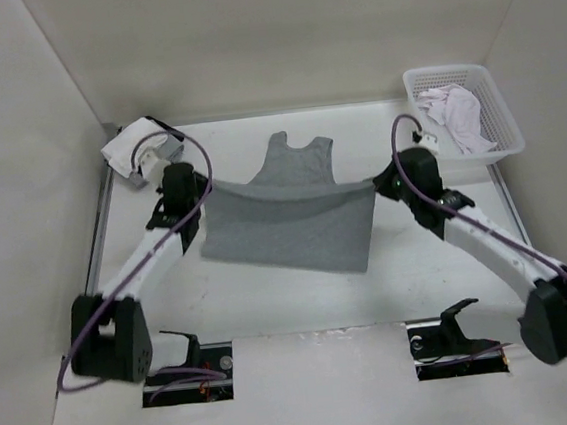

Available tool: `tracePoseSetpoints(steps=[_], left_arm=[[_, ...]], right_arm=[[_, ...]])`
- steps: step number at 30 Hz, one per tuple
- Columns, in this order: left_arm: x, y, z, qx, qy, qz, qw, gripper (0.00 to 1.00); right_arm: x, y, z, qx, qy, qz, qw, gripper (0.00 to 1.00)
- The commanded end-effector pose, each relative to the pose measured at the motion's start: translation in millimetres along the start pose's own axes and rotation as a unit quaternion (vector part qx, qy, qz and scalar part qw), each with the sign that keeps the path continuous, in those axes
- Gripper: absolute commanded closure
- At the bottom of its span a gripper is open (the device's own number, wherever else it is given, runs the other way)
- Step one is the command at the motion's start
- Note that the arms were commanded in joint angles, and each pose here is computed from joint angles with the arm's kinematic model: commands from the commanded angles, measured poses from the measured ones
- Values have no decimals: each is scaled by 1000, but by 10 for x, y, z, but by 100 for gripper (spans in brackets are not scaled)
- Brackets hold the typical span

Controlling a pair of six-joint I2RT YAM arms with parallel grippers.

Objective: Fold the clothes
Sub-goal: Fold the tank top

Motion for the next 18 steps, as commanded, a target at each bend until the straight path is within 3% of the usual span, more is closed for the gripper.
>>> tracePoseSetpoints(steps=[1,6,8,10,12,14,16,18], left_arm=[[704,-751,-475,-80,-103,55,990,98],[712,-1205,-1418,-76,-73,11,994,94],[579,-1219,-1739,-66,-44,-4,997,80],[466,-1154,-1909,-60,-18,-8,998,66],[443,-1026,-1847,-54,-6,0,999,59],[454,-884,-1607,-49,-14,-1,999,60],[359,-664,-1230,-47,-21,7,999,64],[133,-392,-815,-48,-27,25,998,65]], right_arm=[[808,500,-321,90,-82,-7,993,100],[1281,476,-1164,66,-71,-37,995,100],[1321,532,-1518,68,-48,-36,996,86],[1280,520,-1786,56,-27,-40,997,62],[1233,479,-1802,44,-20,-35,998,48],[1096,422,-1658,36,-28,-28,999,45],[845,384,-1411,37,-35,-24,998,48],[568,357,-1151,50,-45,-22,997,62]])
Point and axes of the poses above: each gripper's point midway between its finger pads, its own z axis back along the fingers, its own y axis along the line the jaws close on, x = y × z, the point moved 4 cm from there along z, back along the fingers, and after that the axes turned 7 degrees about -z, right-handed, at the moved point
